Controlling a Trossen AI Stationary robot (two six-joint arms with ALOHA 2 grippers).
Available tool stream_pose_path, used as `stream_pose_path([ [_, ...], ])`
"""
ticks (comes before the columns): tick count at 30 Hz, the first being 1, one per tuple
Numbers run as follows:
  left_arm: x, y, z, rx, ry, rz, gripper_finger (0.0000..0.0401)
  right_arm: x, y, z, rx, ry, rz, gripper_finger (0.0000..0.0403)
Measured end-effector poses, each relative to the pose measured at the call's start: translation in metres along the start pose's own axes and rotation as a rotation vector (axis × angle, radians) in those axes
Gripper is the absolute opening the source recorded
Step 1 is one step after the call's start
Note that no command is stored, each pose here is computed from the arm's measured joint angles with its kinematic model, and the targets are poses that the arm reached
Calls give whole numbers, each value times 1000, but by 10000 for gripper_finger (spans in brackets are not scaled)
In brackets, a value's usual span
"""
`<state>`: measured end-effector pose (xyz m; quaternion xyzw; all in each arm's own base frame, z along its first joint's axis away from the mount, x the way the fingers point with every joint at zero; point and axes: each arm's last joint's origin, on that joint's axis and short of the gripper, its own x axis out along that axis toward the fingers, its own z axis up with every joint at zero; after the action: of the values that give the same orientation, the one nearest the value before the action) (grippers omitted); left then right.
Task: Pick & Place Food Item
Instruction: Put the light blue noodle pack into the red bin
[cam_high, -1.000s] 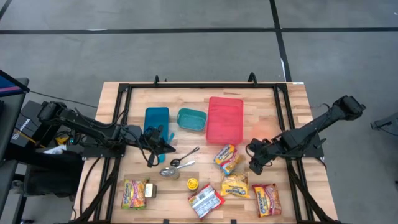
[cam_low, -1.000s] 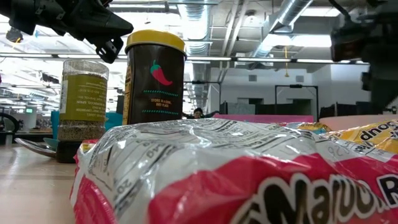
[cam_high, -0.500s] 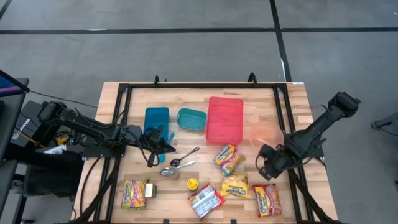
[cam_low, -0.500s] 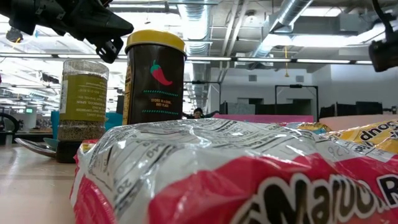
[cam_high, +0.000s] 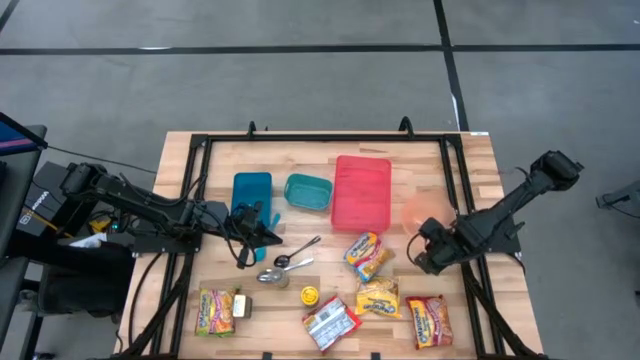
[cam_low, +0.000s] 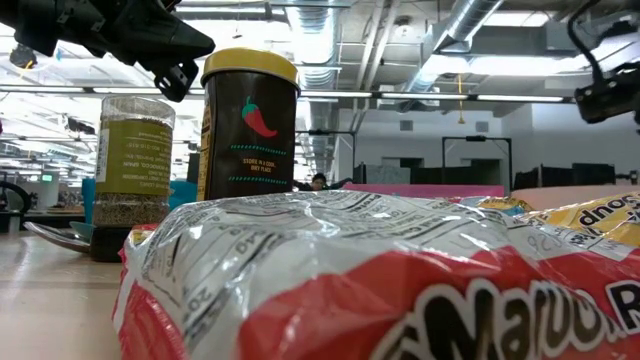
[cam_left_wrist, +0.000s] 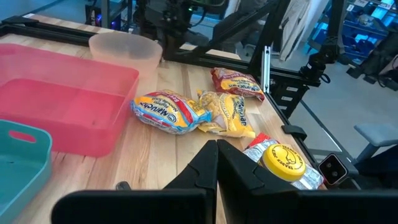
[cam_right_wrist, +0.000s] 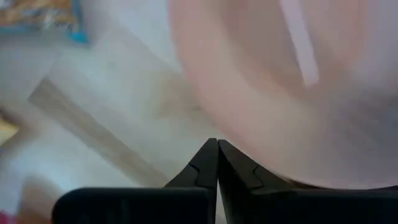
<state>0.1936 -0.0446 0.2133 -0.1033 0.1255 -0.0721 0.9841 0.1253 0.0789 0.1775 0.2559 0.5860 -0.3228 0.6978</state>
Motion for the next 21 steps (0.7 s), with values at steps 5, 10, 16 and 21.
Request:
stream_pose_path([
  [5, 0, 0, 0, 2, 0, 0, 0, 2, -2, 10, 40, 1, -12, 3],
  [10, 0, 0, 0, 2, 0, 0, 0, 4, -5, 22, 115, -21, -30, 3],
  [16, 0, 0, 0, 3, 0, 0, 0, 7, -11, 38, 202, -57, -60, 3],
  [21, 0, 0, 0, 3, 0, 0, 0, 9, -18, 51, 251, -65, -88, 3],
])
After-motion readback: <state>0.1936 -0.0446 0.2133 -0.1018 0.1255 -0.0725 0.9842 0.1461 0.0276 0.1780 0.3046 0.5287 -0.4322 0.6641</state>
